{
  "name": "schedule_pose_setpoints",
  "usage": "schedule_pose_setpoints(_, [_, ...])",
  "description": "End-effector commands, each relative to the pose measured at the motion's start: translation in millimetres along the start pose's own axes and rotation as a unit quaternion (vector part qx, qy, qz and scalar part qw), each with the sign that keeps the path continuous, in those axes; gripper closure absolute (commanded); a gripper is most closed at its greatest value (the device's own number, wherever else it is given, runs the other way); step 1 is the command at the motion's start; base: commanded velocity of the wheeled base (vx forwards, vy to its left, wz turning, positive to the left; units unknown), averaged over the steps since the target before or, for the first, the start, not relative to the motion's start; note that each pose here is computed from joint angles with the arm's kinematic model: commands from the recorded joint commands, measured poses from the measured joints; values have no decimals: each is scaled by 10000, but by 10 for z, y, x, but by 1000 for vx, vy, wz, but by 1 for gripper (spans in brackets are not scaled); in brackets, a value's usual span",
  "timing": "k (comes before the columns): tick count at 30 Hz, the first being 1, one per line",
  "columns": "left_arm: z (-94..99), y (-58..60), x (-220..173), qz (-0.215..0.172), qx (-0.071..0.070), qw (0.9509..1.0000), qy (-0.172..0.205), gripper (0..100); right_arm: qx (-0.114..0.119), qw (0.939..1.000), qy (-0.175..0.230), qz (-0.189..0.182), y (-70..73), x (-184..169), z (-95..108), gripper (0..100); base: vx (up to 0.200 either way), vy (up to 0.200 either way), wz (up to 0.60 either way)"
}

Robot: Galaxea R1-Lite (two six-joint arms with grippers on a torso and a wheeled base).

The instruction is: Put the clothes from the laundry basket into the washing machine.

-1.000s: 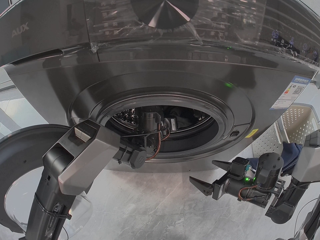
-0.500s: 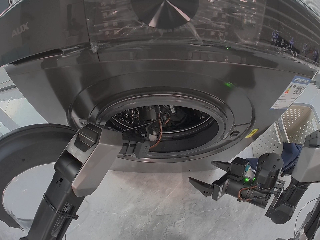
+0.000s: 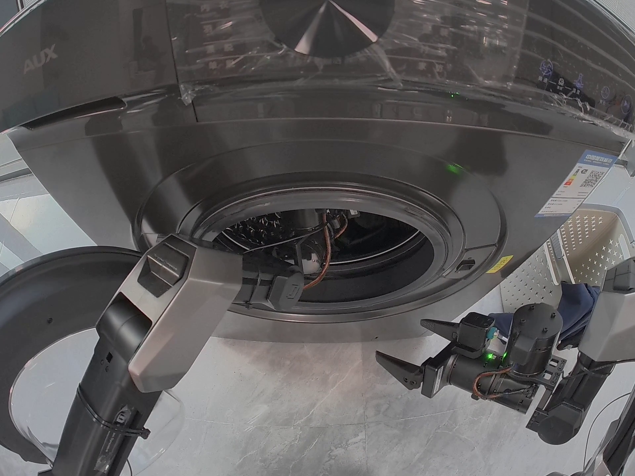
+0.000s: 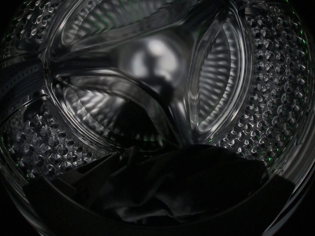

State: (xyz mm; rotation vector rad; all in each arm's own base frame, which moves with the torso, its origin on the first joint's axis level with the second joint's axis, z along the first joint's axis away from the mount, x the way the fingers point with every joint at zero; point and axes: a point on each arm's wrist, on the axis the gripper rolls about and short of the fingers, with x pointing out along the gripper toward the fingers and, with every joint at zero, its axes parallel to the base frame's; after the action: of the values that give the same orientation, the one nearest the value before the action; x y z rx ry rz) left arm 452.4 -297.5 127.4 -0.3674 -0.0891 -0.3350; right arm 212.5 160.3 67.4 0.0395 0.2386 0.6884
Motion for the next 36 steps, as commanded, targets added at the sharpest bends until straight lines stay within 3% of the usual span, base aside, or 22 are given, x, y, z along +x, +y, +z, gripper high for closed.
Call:
schedule_pose_setpoints(1, [370,-150,-220,-76,-16,10000,28,0,-4,10000,-9,-22,-11,-3,4,0,0,0,0])
schedule_pose_setpoints(7, [396,-82,-513,63,181,9983,555,0,4,10000,-17,-28,-15,-5,8,0,0,0,0])
schedule_pose_setpoints(12, [188,-36,-826,63,365,9921,1203,0,6,10000,-41,-33,-22,-6,19,0,0,0,0])
schedule_pose_setpoints(16, [75,-37,-1031,-28,496,9877,1481,0,7,10000,-26,-35,-21,-16,14,0,0,0,0])
schedule_pose_setpoints(17, [53,-46,-1052,-48,516,9873,1502,0,7,10000,-34,-34,-21,-13,17,0,0,0,0])
schedule_pose_setpoints(24, [-142,31,-1253,-204,997,9844,1434,0,8,10000,-34,-42,-24,-27,20,0,0,0,0])
schedule_pose_setpoints(31, [-158,45,-1243,-246,1003,9851,1377,0,4,10000,-17,-21,-14,-14,10,0,0,0,0])
schedule_pose_setpoints(32, [-196,38,-1141,-422,952,9857,1328,0,5,10000,-1,-22,-15,-10,2,0,0,0,0])
schedule_pose_setpoints(36, [-347,36,-935,-438,899,9878,1190,0,9,10000,5,-38,-23,-13,0,0,0,0,0])
